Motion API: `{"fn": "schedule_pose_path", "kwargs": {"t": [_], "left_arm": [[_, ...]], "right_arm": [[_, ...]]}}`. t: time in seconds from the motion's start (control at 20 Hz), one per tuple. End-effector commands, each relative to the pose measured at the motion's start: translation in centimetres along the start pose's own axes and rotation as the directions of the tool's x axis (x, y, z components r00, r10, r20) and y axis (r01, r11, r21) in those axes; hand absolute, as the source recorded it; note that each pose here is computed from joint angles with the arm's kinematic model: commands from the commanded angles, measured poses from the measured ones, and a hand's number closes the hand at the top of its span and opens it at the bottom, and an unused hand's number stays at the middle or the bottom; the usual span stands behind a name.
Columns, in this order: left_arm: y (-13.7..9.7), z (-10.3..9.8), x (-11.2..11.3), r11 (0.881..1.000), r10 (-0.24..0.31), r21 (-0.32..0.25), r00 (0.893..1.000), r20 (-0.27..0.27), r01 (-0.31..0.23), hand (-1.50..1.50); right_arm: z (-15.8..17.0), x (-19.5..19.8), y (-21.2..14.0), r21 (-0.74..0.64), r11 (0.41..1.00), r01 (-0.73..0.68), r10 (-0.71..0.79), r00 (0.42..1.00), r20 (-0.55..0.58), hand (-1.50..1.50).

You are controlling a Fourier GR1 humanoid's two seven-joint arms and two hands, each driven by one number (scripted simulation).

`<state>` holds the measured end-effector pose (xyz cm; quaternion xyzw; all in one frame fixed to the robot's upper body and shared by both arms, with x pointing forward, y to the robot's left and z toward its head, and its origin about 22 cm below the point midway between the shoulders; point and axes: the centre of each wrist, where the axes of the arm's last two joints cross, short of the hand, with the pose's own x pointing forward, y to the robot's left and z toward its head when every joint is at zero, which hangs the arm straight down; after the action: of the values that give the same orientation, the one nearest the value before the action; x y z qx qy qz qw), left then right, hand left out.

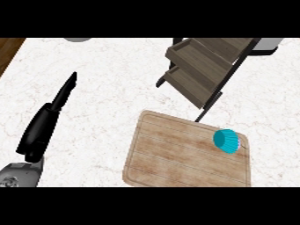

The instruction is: Pick the croissant from the cutting board and place it in the tiered basket

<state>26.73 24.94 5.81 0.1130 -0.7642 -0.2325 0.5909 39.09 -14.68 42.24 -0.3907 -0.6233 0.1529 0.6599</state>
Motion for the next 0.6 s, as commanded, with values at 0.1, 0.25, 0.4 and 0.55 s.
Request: {"fn": "schedule_pose_path", "kwargs": {"t": [0.1,0.25,0.4,0.55], "left_arm": [[-0.2,0.8,-0.5,1.000,-0.005,0.008,1.000,-0.018,0.005,0.00],[-0.5,0.0,0.3,1.000,0.012,0.020,1.000,-0.007,-0.012,0.00],[-0.1,0.1,-0.1,1.000,0.000,0.027,1.000,0.002,0.000,0.00],[0.1,0.4,0.1,0.999,0.004,0.033,1.000,-0.030,-0.003,0.00]], "right_arm": [[-2.2,-0.5,5.9,0.007,0.983,0.182,-0.182,0.983,-0.031,-1.50],[-2.2,-0.3,5.8,-0.055,0.944,0.325,-0.324,0.946,0.028,-1.50],[-3.0,-1.1,4.5,-0.212,0.897,0.387,-0.374,0.922,0.102,-1.50],[-3.9,-1.7,0.5,-0.397,0.836,0.379,-0.375,0.923,0.092,-1.50]]}}
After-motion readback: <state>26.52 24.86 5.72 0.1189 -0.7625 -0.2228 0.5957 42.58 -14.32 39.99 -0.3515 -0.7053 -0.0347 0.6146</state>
